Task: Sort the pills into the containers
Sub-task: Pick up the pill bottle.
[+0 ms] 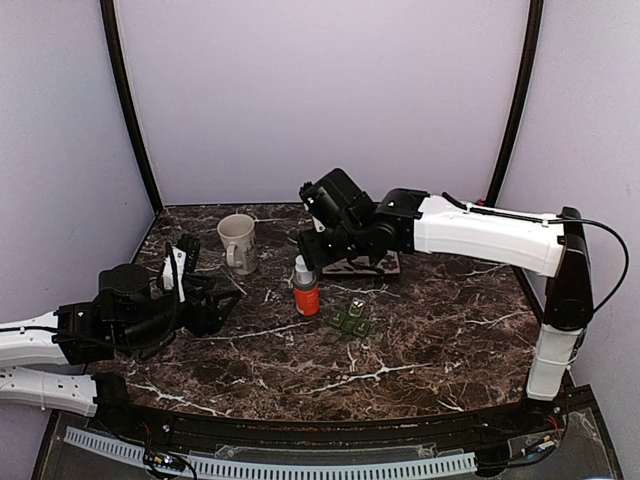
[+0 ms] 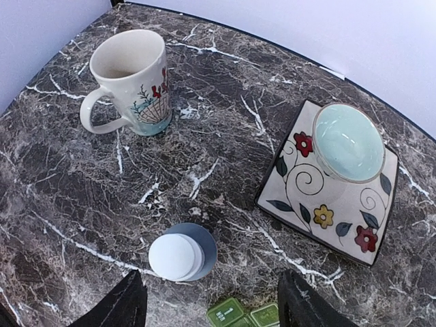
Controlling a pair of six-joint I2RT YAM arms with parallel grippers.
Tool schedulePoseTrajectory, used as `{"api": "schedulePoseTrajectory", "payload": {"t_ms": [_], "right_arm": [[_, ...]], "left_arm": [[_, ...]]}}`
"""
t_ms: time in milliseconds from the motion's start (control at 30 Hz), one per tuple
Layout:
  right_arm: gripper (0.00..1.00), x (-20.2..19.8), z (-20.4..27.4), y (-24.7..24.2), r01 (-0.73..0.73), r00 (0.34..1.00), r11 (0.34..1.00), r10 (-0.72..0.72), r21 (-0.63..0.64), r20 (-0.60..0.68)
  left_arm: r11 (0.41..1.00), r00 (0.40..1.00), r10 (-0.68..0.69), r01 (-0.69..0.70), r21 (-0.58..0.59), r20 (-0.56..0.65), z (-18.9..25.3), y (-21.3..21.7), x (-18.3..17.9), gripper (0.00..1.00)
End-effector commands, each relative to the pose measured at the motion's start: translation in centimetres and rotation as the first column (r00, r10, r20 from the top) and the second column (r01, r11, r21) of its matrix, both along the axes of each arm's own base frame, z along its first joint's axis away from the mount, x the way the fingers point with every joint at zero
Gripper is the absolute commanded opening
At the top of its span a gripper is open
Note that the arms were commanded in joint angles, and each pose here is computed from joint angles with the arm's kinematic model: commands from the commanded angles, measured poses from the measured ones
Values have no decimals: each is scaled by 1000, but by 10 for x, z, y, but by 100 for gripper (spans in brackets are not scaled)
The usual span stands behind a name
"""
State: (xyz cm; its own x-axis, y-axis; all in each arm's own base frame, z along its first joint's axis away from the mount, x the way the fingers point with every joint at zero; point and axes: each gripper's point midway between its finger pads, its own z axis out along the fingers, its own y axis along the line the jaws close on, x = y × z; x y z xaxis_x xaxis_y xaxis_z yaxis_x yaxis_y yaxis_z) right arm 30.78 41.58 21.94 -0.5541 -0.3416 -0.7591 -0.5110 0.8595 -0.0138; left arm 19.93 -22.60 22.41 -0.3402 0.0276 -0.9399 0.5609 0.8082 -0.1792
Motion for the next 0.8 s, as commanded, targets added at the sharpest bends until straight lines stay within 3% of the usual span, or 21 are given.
{"api": "schedulePoseTrajectory", "payload": {"t_ms": [0, 267, 767], "right_arm": [[67, -14, -2, 1, -68, 996, 996, 65, -58, -58], [68, -22, -4, 17, -140, 985, 989, 133, -55, -114], [68, -10, -25, 28, -131, 982, 986, 115, -105, -147]], "left_arm": [[999, 1000, 9, -9, -35, -3, 11, 5, -1, 70], [999, 1000, 9, -9, -31, -13, 6, 7, -2, 70], [999, 1000, 4, -5, -45, -15, 6, 11, -6, 70]]}}
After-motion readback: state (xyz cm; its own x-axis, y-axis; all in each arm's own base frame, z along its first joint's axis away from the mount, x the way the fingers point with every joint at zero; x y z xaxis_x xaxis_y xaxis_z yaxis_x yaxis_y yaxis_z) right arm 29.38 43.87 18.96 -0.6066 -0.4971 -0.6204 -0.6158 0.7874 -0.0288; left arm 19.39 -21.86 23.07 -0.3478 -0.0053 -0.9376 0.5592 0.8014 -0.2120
